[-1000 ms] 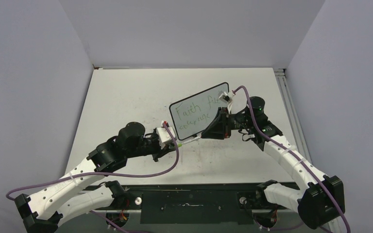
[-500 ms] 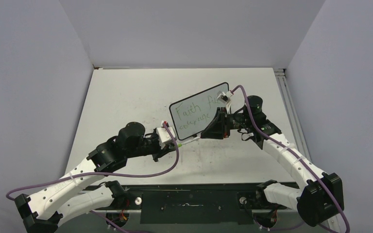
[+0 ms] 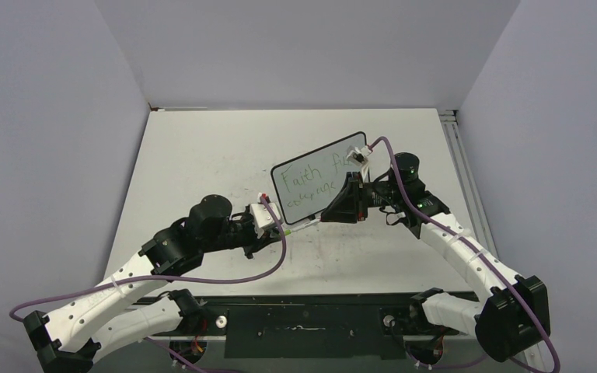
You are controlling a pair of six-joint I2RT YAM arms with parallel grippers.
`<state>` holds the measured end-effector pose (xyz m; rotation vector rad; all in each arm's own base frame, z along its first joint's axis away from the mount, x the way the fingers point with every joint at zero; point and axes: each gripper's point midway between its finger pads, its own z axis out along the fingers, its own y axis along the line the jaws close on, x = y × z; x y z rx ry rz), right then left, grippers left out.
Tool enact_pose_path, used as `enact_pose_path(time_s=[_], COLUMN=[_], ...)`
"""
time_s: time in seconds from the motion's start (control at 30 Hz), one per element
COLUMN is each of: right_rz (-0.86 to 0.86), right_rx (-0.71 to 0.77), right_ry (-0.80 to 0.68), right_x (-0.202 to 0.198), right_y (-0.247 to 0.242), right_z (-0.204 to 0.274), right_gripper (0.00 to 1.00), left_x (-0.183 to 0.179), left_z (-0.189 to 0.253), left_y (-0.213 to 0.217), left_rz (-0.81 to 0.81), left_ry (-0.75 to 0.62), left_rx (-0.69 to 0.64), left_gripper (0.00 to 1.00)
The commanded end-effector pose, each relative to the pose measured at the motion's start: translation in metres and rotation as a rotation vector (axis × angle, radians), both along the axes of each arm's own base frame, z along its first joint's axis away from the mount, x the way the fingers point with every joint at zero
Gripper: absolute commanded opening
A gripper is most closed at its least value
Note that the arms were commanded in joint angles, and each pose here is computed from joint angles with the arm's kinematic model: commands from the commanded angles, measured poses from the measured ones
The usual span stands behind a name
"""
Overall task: Write a sentence on the whiteboard
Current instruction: Close the whiteboard marker at the center of the board.
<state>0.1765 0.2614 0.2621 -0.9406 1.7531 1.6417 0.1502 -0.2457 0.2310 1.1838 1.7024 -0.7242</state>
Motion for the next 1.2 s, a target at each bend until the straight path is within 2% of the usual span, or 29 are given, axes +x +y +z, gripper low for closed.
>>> enact_pose_path(time_s=[0.0,0.5,1.17], right_rz=[0.039,0.057,0.148], right_rx=[0.043,0.046,0.033], right_ry=[-0.108,-0.103,-0.051], right_x=[-0.002,-0.006,-0.021], right_y=[0.003,0.005,0.025], right_z=[0.024,0.021,0.005], right_gripper=[0.05,0.05,0.05], left_x=[0.001,0.001,-0.012], left_z=[0.014,0.015,0.027], left_y=[-0.007,-0.006,-0.021], left_rz=[-0.023,-0.025,-0.113], left_ry=[-0.028,-0.027,0.000], left_rx=[-0.049,-0.053,-0.135], left_gripper=[0.00,0.00,0.00])
